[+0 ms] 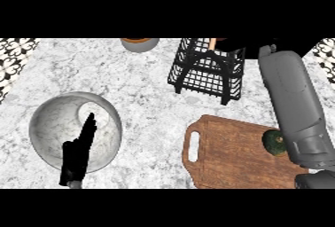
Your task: Pick the sweet potato from the cutting board and place it in the tiered basket
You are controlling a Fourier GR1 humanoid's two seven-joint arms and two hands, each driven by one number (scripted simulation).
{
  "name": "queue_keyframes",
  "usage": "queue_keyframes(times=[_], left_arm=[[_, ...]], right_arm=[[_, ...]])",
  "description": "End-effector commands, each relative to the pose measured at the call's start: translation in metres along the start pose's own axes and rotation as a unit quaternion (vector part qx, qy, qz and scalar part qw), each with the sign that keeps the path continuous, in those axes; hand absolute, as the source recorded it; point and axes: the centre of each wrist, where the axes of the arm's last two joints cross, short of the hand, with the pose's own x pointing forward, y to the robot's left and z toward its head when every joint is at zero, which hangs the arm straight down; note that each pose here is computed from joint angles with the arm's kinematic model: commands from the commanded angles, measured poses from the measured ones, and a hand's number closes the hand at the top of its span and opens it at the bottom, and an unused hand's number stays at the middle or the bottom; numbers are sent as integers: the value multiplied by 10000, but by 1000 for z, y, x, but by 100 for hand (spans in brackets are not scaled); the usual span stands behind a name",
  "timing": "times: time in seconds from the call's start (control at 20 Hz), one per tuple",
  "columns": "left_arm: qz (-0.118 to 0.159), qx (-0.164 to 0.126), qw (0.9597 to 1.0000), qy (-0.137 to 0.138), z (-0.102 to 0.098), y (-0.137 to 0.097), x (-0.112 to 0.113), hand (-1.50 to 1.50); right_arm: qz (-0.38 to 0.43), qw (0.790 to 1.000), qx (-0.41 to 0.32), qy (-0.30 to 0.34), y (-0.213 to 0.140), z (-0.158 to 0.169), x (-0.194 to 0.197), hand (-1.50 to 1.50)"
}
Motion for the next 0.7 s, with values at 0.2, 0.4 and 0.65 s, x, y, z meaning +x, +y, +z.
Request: queue_keyframes(times=[0.2,0.4,0.65], left_arm=[[-93,18,10000,8,6,1,-4,0],[-13,181,9997,172,11,12,-19,0],[52,185,9997,135,15,1,-12,0]], right_arm=[[-958,9848,-1369,-474,-47,-6,13,-150],[-917,9703,-2229,-199,-106,4,-11,-150],[-1148,9587,-2595,202,-182,27,-44,-150]])
